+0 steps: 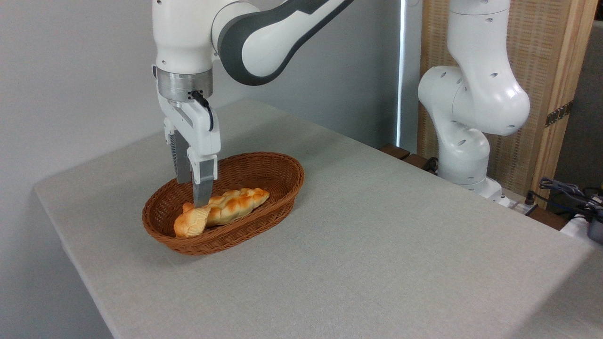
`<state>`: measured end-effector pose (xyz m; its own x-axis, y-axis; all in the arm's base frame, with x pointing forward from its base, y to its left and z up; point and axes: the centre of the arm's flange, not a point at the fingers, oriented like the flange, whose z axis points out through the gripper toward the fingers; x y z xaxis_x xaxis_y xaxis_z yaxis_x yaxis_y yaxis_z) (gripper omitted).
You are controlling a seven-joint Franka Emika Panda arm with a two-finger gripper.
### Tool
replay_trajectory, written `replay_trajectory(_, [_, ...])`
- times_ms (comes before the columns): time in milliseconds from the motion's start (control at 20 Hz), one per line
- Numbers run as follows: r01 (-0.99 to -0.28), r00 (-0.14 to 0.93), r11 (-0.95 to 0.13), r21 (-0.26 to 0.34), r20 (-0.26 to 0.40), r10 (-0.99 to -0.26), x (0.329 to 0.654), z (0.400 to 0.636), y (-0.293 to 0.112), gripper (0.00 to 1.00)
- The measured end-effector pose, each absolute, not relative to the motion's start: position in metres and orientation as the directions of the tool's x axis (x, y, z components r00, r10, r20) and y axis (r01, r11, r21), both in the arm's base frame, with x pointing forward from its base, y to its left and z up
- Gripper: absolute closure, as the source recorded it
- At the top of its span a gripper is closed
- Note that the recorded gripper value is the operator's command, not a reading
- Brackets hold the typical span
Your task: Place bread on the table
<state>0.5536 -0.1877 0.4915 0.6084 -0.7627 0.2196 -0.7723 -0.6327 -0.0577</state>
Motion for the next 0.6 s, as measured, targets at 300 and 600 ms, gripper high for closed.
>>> replay_trajectory(300, [-0.867,0.457,-0.484,-0.115,0.2,-0.867,0.558,0.494,-0.175,0.0])
replay_trajectory(600, [-0.911,0.356,-0.377,-0.168,0.14,-0.924,0.56,0.491,-0.171,0.0])
